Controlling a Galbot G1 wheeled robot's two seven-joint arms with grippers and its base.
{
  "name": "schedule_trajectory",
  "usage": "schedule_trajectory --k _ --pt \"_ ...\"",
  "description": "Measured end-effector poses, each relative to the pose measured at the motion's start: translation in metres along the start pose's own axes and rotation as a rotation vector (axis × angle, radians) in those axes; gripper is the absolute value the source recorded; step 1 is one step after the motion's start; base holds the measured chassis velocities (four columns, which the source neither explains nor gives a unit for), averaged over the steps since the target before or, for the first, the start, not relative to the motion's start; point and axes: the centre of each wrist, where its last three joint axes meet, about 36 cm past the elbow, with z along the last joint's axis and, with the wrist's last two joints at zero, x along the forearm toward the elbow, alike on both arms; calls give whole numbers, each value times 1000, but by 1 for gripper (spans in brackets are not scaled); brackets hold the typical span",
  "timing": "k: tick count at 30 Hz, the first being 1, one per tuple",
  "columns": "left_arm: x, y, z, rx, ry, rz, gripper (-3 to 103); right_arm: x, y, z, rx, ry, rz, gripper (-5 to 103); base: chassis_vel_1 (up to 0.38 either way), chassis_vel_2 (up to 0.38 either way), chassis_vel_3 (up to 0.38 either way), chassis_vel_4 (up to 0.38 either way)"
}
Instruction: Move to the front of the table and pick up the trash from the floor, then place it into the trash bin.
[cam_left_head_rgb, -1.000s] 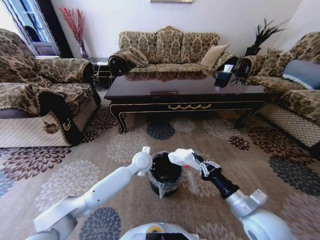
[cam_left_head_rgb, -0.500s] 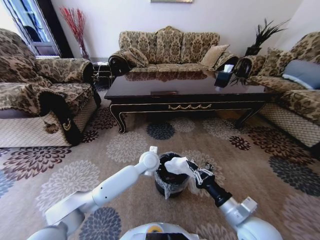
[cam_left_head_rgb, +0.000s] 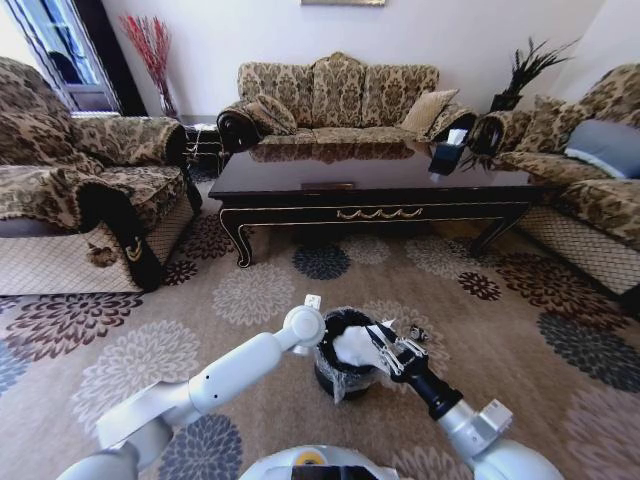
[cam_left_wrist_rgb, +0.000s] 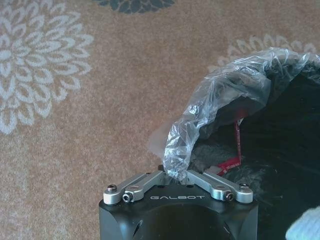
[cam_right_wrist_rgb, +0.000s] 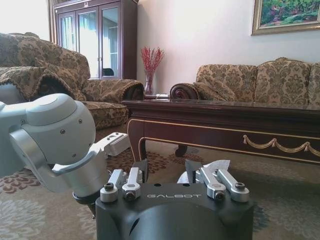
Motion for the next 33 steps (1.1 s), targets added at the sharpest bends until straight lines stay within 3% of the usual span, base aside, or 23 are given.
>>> schedule_trajectory --k 2,4,7,9,10,11,12,13,14,15,16,17,18,21,24,30,33 --pt "-1 0 2 2 5 -1 0 1 2 -1 -8 -2 -4 55 0 0 0 0" --pt "-2 0 2 3 6 -1 0 1 2 -2 -10 -2 -8 55 0 0 0 0" --pt "-1 -1 3 2 7 4 0 0 10 -9 -96 -9 -42 71 0 0 0 0" --pt "-1 -2 3 2 6 6 0 -1 12 -11 -117 -9 -45 71 0 0 0 0" --pt "-1 -3 3 2 6 8 0 -2 14 -14 -144 -10 -47 77 0 0 0 0" --pt "-1 -4 3 1 5 10 0 -3 15 -17 -175 -11 -48 82 0 0 0 0" --pt "0 -4 2 1 4 10 0 -3 19 -23 -240 -5 -57 88 0 0 0 0" --pt "0 -4 2 0 3 11 0 -4 23 -28 -348 12 -53 93 0 0 0 0" --pt "0 -5 2 0 3 11 0 -5 24 -29 -400 25 -48 97 0 0 0 0" --pt "0 -5 2 0 3 11 0 -5 24 -29 -400 25 -48 97 0 0 0 0" --pt "0 -5 2 0 3 12 0 -6 24 -31 -487 43 -45 99 0 0 0 0" --pt "0 -6 2 -1 3 13 0 -8 24 -33 -504 58 -30 100 0 0 0 0" --pt "0 -8 2 -4 5 16 0 -9 21 -35 -440 61 2 100 0 0 0 0" --pt "0 -9 2 -5 5 19 0 -10 19 -36 -387 45 14 100 0 0 0 0" --pt "0 -10 2 -6 5 19 0 -10 16 -37 -422 42 22 100 0 0 0 0" --pt "-3 3 3 13 10 0 0 -16 4 -42 -355 -19 44 100 0 0 0 0" --pt "-4 25 4 48 12 -22 0 -22 -8 -34 -360 -25 92 100 0 0 0 0"
